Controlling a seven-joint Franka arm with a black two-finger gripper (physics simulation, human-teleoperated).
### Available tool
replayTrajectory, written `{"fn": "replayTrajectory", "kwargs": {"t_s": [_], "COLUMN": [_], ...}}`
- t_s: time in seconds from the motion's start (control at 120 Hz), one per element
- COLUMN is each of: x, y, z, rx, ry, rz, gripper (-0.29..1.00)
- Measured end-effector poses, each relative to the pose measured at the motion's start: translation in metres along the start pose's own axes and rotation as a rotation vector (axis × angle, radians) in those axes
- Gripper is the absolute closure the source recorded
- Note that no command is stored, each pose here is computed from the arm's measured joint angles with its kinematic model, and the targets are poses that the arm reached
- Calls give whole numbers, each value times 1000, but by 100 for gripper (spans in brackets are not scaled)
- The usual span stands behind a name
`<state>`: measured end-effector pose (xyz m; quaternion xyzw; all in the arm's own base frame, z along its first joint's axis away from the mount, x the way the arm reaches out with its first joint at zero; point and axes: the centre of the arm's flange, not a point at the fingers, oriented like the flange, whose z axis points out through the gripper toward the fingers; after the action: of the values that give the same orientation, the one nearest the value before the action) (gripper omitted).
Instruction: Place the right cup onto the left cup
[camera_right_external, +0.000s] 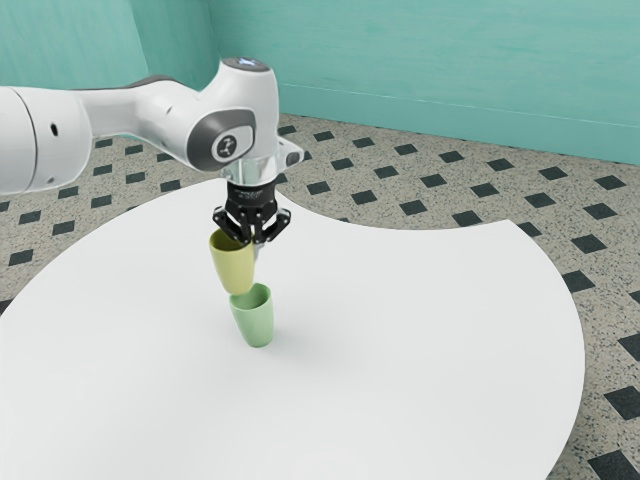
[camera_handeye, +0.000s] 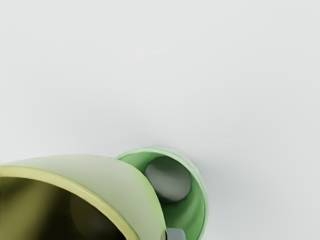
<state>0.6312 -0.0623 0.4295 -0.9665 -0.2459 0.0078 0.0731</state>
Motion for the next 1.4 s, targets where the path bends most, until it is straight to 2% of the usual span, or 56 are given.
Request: {"fn": "replayTrajectory", "kwargs": {"t_s": [0.867,1.042,1.125,1.25,1.4], "x": [1,1,1,0,-6], "y": [20,21,20,20,17], "z": [36,39,38,32,0], "rx": [-7,-10,-10,-12,-26], "ry": [-33,-36,-36,-28,15], "rz": [39,43,44,47,51], "gripper": [78,42,28,16,8]}}
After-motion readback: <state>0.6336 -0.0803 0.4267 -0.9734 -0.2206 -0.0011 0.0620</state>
